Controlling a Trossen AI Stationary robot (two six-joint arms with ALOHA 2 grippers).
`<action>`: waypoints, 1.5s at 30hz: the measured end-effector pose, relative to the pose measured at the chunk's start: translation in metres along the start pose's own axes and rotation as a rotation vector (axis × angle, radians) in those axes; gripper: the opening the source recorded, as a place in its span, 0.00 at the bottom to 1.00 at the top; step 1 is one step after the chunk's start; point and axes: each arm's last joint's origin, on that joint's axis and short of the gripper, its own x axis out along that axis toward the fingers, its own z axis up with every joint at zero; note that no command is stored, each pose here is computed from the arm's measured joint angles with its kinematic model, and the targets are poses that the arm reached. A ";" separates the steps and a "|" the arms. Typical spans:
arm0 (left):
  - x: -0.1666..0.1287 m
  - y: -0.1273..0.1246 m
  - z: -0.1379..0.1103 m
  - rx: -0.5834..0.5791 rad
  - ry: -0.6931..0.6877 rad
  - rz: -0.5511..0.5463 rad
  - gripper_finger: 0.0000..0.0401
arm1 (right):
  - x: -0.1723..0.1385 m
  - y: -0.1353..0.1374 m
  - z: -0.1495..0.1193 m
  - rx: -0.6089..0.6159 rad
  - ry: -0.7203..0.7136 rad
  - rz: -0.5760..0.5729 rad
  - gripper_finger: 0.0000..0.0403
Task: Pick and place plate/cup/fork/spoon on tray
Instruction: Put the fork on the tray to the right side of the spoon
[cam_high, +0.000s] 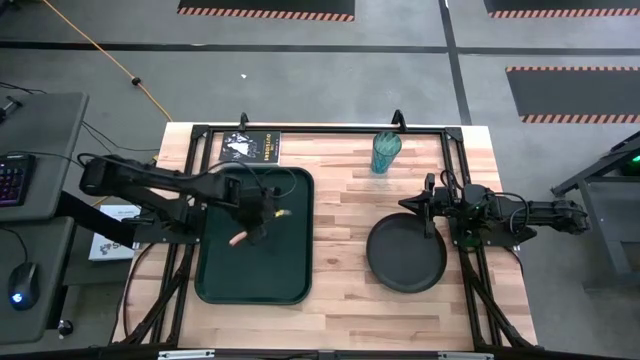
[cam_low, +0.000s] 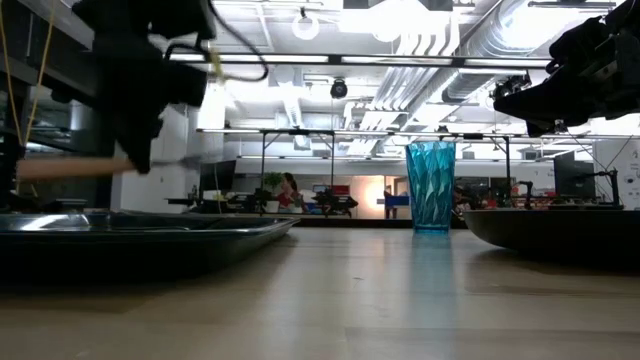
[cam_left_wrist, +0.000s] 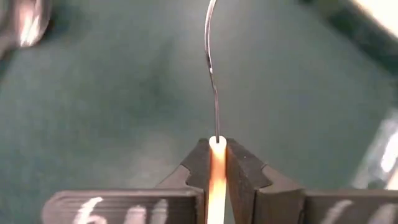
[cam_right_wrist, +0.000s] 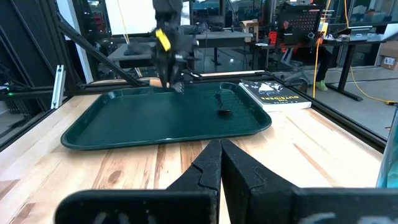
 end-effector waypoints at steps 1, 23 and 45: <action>-0.006 -0.003 0.004 0.027 -0.023 -0.017 0.05 | 0.000 0.000 0.000 0.000 0.000 0.000 0.00; -0.011 0.003 0.036 0.258 -0.201 -0.609 0.05 | 0.000 0.000 0.000 0.003 -0.001 0.000 0.00; -0.015 0.002 0.044 0.272 -0.296 -0.605 0.05 | 0.028 0.019 0.036 0.262 -0.360 0.185 0.00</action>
